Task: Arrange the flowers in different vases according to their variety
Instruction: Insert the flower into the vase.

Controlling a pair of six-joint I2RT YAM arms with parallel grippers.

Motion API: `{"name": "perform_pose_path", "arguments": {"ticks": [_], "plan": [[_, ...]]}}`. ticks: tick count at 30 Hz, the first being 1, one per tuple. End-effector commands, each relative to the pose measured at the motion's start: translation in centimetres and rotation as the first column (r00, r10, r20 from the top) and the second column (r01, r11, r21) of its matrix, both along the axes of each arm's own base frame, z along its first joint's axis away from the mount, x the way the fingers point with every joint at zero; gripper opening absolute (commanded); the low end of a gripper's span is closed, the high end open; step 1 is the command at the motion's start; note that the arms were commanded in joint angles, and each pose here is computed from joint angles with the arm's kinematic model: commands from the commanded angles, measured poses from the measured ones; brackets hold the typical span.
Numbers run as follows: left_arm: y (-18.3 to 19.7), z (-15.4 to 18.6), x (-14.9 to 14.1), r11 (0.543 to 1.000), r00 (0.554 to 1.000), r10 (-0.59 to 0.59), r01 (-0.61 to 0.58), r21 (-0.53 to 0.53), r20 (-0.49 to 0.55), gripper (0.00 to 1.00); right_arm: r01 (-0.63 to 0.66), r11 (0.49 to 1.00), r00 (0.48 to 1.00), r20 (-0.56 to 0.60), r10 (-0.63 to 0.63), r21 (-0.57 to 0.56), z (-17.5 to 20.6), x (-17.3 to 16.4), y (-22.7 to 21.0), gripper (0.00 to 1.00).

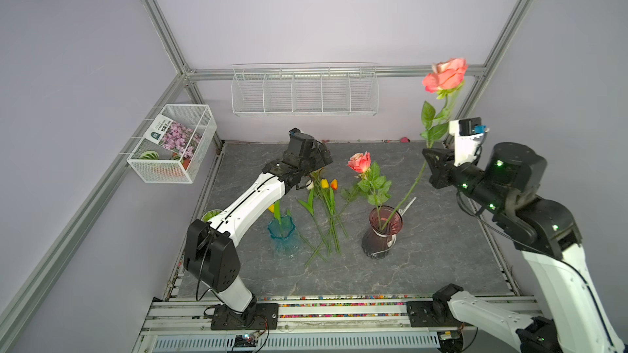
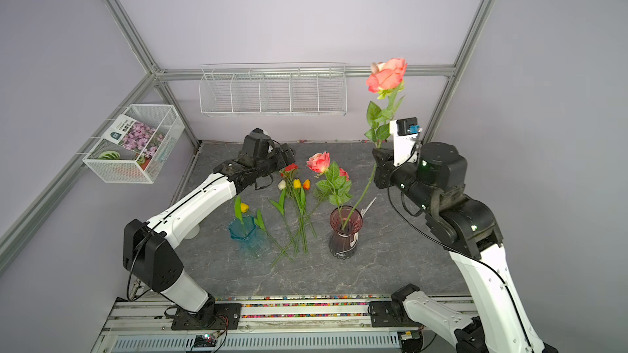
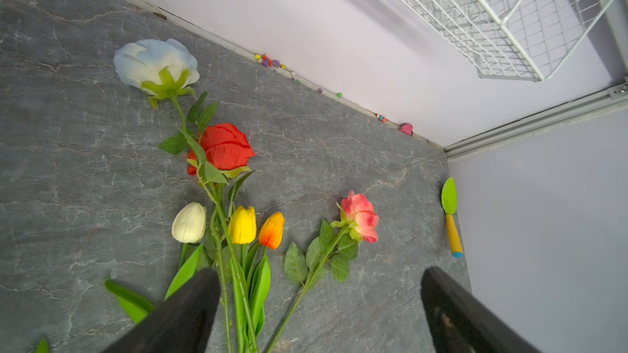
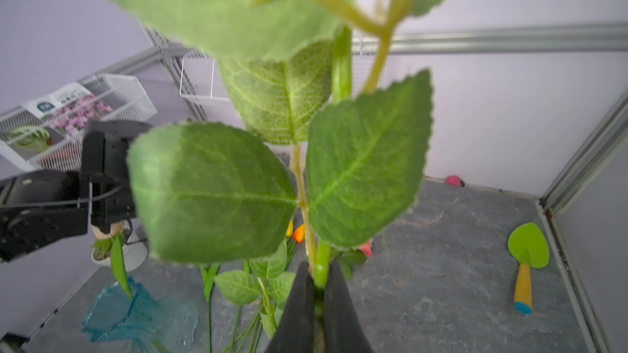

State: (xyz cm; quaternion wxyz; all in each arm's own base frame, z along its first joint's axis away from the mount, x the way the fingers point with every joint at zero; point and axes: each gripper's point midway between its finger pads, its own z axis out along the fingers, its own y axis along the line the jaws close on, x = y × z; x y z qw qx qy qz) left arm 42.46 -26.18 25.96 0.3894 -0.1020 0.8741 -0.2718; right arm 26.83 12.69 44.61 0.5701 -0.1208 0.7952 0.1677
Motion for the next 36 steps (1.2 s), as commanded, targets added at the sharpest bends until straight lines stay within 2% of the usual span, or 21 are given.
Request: {"name": "perform_pose_path", "arguments": {"ticks": [1,5,9,14,20,25,36], "plan": [[0.1,-0.8,0.2,0.999,0.998,0.033,-0.032,0.016,-0.046,0.96,-0.065,0.997,0.997,-0.037,0.066,0.029,-2.5,-0.3,1.5,0.0],[-0.2,-2.5,0.5,0.999,0.996,0.041,-0.039,0.027,-0.084,0.93,-0.116,0.993,0.987,-0.106,0.119,0.036,-6.2,-0.7,2.8,0.0],[-0.1,-4.7,0.7,0.997,0.989,0.069,-0.063,0.045,-0.132,0.9,-0.163,0.986,0.976,-0.14,0.167,0.043,-8.2,-1.4,3.8,0.02],[-0.3,-7.5,1.0,0.995,0.976,0.097,-0.088,0.054,-0.196,0.85,-0.214,0.974,0.959,-0.174,0.223,0.069,-9.9,-2.2,4.6,0.21],[0.0,-9.8,1.9,0.986,0.959,0.165,-0.152,0.075,-0.23,0.82,-0.206,0.976,0.957,-0.194,0.215,0.068,-10.8,-2.9,4.2,0.43],[1.4,-11.5,2.9,0.956,0.921,0.283,-0.249,0.155,-0.268,0.77,-0.175,0.983,0.964,-0.194,0.184,0.059,-10.3,-3.4,3.3,0.47],[1.6,-15.9,4.1,0.942,0.887,0.324,-0.27,0.198,-0.33,0.63,-0.14,0.988,0.971,-0.186,0.148,0.059,-9.9,-4.3,2.1,0.49]]}}
